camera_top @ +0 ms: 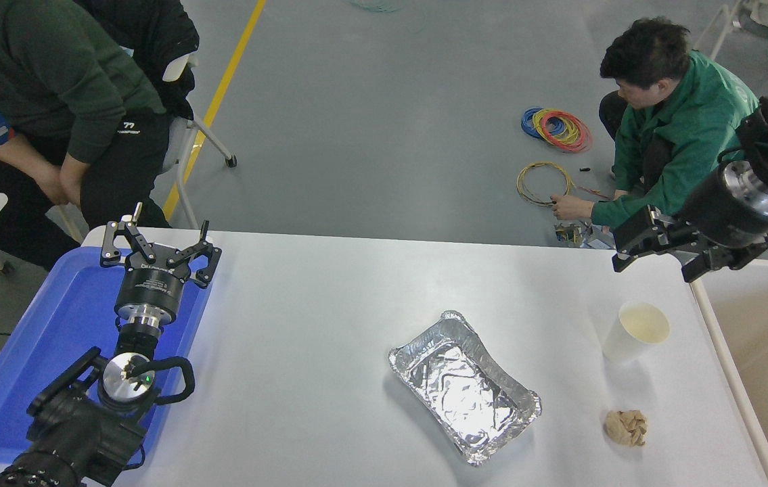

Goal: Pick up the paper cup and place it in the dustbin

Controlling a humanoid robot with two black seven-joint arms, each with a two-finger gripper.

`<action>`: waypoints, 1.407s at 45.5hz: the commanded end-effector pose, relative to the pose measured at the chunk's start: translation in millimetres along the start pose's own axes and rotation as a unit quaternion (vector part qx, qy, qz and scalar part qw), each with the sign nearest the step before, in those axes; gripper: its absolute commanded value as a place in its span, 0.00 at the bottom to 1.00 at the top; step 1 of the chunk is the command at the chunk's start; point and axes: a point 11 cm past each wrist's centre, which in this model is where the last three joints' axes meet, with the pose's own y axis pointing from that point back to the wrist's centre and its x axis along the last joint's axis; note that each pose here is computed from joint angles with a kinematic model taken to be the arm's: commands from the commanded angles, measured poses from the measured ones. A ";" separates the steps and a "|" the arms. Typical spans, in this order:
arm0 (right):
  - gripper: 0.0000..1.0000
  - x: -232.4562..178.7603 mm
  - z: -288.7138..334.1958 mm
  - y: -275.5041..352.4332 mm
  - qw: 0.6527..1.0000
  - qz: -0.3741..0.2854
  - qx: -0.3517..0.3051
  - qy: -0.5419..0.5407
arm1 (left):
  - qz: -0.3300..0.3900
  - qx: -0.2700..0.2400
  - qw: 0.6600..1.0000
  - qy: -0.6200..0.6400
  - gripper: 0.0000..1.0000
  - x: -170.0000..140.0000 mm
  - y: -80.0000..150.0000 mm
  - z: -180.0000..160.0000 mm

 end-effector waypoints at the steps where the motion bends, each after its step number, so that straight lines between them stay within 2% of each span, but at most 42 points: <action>1: 1.00 9.2 42.2 -29.1 0.999 0.026 -0.044 -0.005 | 0.000 0.000 1.000 0.000 1.00 -0.1 -0.1 0.2; 26: 1.00 -15.0 79.6 -118.9 0.994 0.071 -0.080 0.032 | 0.000 0.000 1.000 0.001 1.00 -0.3 0.0 -0.5; 49: 0.97 -32.4 85.5 -163.0 0.992 0.090 -0.079 0.048 | 0.000 0.000 1.000 0.000 1.00 0.1 -0.1 0.2; 59: 0.82 -35.1 82.3 -179.7 0.989 0.109 -0.076 0.062 | 0.000 0.000 1.000 0.000 1.00 -0.1 -0.1 0.2; 63: 0.68 -34.0 82.9 -180.0 0.988 0.115 -0.076 0.064 | 0.000 0.000 1.000 0.000 1.00 0.1 -0.1 0.2; 64: 0.50 -35.3 83.7 -181.2 0.988 0.116 -0.077 0.065 | 0.000 0.000 1.000 0.000 1.00 0.1 -0.1 0.2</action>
